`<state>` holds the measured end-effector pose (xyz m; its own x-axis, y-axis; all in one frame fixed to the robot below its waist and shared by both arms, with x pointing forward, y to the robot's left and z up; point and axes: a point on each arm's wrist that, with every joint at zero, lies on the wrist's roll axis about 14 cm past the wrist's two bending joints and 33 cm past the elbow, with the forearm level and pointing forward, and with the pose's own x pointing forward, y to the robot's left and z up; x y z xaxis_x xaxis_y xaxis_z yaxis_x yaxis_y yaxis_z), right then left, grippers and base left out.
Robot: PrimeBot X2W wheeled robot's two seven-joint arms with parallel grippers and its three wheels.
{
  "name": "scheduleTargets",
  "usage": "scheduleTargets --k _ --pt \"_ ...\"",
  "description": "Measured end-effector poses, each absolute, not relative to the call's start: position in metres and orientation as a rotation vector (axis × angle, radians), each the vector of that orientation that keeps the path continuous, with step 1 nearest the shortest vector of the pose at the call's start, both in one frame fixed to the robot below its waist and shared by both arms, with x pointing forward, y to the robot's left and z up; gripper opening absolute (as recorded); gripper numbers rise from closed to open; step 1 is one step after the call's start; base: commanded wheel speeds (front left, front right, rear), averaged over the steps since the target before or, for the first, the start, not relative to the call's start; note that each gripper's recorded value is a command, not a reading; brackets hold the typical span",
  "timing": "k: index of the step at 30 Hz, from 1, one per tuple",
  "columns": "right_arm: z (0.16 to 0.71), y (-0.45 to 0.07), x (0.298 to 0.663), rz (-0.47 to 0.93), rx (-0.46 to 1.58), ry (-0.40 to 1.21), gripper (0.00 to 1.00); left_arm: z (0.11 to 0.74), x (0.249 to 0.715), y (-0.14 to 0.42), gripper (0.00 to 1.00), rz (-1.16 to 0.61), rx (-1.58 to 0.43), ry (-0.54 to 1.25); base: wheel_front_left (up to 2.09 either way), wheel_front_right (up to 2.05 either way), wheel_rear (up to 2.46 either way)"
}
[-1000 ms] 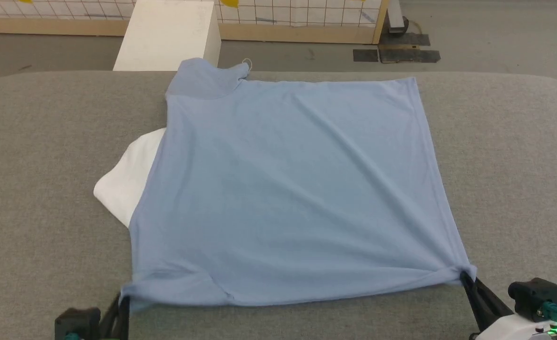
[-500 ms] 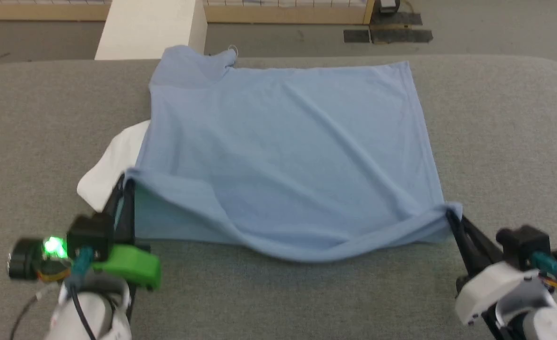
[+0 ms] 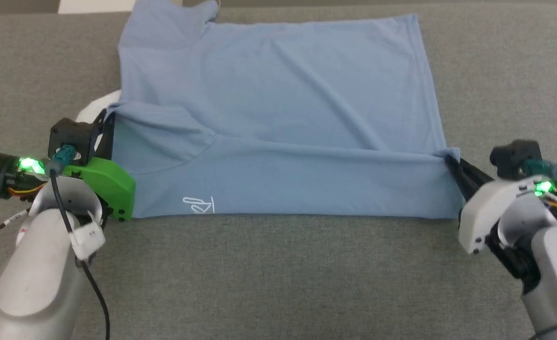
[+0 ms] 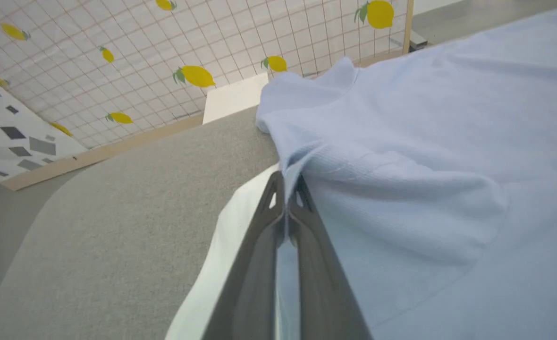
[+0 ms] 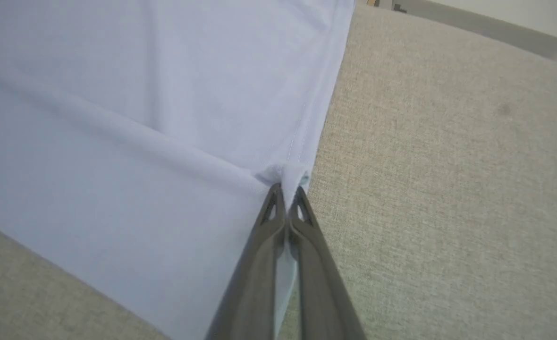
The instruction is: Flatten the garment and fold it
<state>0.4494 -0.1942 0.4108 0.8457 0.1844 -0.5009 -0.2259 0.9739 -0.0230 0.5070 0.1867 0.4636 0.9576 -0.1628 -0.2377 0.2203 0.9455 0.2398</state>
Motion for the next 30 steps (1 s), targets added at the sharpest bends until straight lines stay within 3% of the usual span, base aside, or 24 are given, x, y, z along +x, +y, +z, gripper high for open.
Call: scheduleTargets --k 5,9,10,11,12,13,14,25,30 --pt "0.382 -0.192 0.454 0.244 -0.029 0.738 0.00 0.386 0.494 0.197 0.00 -0.235 0.221 0.570 0.00 0.00 0.00" --pt "0.375 -0.196 0.454 0.253 -0.019 0.858 0.00 0.371 0.490 0.197 0.00 -0.246 0.137 0.698 0.00 0.00 0.00" --pt "0.376 -0.196 0.453 0.255 -0.017 0.875 0.00 0.371 0.490 0.197 0.11 -0.243 0.117 0.709 0.00 0.00 0.00" --pt "0.376 -0.197 0.453 0.256 -0.015 0.891 0.03 0.373 0.490 0.198 0.44 -0.238 0.100 0.713 0.00 0.00 0.00" --pt "0.378 -0.197 0.453 0.256 -0.013 0.895 0.30 0.376 0.491 0.199 0.91 -0.229 0.085 0.704 0.00 0.00 0.00" --pt "0.381 -0.197 0.454 0.256 -0.010 0.885 0.81 0.382 0.494 0.200 1.00 -0.215 0.078 0.675 0.00 0.00 0.00" --pt "0.385 -0.197 0.455 0.254 -0.005 0.873 1.00 0.386 0.495 0.201 1.00 -0.201 0.074 0.648 0.00 0.00 0.00" --pt "0.451 -0.181 0.450 0.225 0.063 0.382 1.00 0.453 0.470 0.230 1.00 0.067 0.006 0.211 0.00 0.00 0.00" --pt "0.466 -0.179 0.423 0.159 0.121 0.213 1.00 0.457 0.439 0.232 1.00 0.148 -0.056 0.174 0.00 0.00 0.00"
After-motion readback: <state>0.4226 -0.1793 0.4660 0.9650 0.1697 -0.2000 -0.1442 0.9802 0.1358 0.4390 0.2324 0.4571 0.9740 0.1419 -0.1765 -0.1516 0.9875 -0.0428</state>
